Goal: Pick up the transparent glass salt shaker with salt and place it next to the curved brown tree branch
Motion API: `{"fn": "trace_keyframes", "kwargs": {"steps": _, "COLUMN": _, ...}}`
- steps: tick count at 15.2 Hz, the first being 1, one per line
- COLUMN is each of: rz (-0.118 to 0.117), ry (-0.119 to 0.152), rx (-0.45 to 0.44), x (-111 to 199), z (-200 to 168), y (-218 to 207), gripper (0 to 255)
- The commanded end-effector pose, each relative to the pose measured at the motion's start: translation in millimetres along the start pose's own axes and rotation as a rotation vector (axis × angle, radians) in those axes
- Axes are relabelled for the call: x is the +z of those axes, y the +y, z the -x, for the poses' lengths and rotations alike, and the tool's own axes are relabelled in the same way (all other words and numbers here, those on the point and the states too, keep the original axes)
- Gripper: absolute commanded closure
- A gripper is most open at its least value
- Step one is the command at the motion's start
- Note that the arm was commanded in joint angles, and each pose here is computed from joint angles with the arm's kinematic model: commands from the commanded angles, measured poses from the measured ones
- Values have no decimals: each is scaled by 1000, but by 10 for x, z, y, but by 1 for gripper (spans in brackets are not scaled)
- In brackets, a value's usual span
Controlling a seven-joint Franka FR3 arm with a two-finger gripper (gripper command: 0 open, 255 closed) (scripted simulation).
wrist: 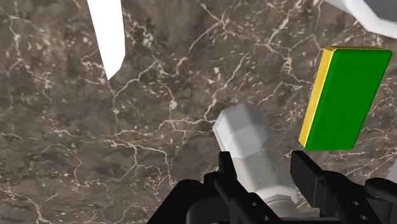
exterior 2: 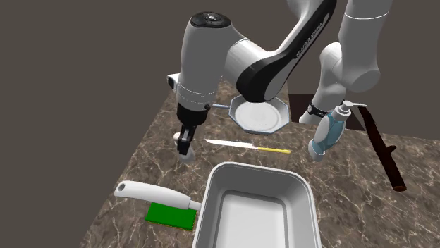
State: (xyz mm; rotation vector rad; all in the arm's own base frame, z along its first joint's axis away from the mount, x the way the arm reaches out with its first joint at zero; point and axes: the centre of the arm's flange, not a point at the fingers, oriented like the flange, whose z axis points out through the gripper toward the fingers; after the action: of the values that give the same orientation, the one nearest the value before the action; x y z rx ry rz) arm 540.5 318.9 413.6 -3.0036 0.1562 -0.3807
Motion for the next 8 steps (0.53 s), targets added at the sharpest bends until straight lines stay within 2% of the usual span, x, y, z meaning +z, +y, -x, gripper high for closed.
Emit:
{"fn": "trace_keyframes", "kwargs": {"steps": 1, "rz": 0, "ry": 0, "rx": 0, "x": -100, "z": -14, "y": -17, "gripper": 255}}
{"fn": "trace_keyframes", "kwargs": {"steps": 8, "rz": 0, "ry": 0, "rx": 0, "x": -456, "z": -104, "y": -62, "gripper": 255}}
